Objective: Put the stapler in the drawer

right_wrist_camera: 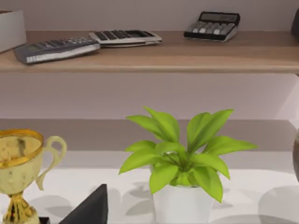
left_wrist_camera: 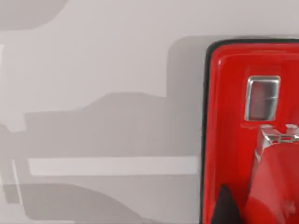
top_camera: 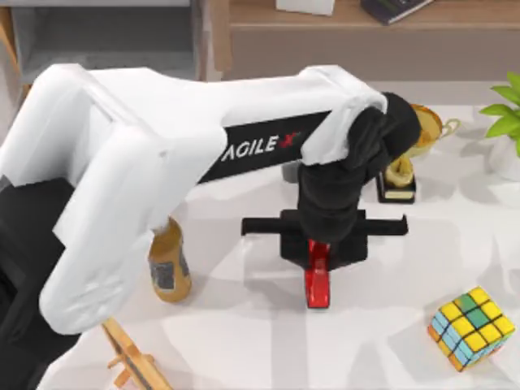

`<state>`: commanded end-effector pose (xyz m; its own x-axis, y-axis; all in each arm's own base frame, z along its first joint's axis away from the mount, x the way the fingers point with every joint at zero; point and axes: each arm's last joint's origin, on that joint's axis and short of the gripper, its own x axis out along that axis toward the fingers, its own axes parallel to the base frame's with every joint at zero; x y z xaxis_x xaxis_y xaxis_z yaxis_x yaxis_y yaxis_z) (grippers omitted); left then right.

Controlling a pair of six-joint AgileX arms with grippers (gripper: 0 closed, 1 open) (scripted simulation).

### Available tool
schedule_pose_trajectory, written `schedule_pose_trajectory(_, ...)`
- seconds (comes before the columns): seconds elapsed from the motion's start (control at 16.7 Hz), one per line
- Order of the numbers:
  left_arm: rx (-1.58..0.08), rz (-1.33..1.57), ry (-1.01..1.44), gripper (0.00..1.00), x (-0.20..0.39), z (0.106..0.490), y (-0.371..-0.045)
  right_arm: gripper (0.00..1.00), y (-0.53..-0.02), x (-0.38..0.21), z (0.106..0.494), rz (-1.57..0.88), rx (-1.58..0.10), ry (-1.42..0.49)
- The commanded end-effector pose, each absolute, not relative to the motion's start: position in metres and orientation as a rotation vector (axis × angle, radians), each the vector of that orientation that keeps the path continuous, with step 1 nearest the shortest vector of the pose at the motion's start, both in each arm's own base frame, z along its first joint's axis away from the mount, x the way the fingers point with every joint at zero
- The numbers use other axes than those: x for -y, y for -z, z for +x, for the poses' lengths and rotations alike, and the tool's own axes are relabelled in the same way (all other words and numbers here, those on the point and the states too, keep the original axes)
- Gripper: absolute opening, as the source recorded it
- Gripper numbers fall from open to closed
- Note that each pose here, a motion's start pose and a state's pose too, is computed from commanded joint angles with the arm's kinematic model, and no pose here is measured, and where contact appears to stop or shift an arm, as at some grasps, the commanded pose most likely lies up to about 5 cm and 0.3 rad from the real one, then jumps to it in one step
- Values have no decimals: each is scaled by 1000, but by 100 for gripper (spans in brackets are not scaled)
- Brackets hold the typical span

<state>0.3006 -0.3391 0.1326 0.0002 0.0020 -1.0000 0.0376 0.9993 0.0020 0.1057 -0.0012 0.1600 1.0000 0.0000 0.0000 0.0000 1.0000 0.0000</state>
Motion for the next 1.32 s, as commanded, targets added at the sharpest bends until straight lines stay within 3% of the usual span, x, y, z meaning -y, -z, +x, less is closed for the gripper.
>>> schedule_pose_trajectory(0.6, -1561, 31, 37, 0, 337, 303, -152, 100, -160, 1, 106, 0, 0, 0)
schedule_pose_trajectory(0.96, -1378, 37, 132, 0, 283, 355, -230, 100, -160, 1, 106, 0, 0, 0)
schedule_pose_trajectory(1.32, -1165, 85, 44, 0, 133, 423, -318, 100, -160, 1, 106, 0, 0, 0)
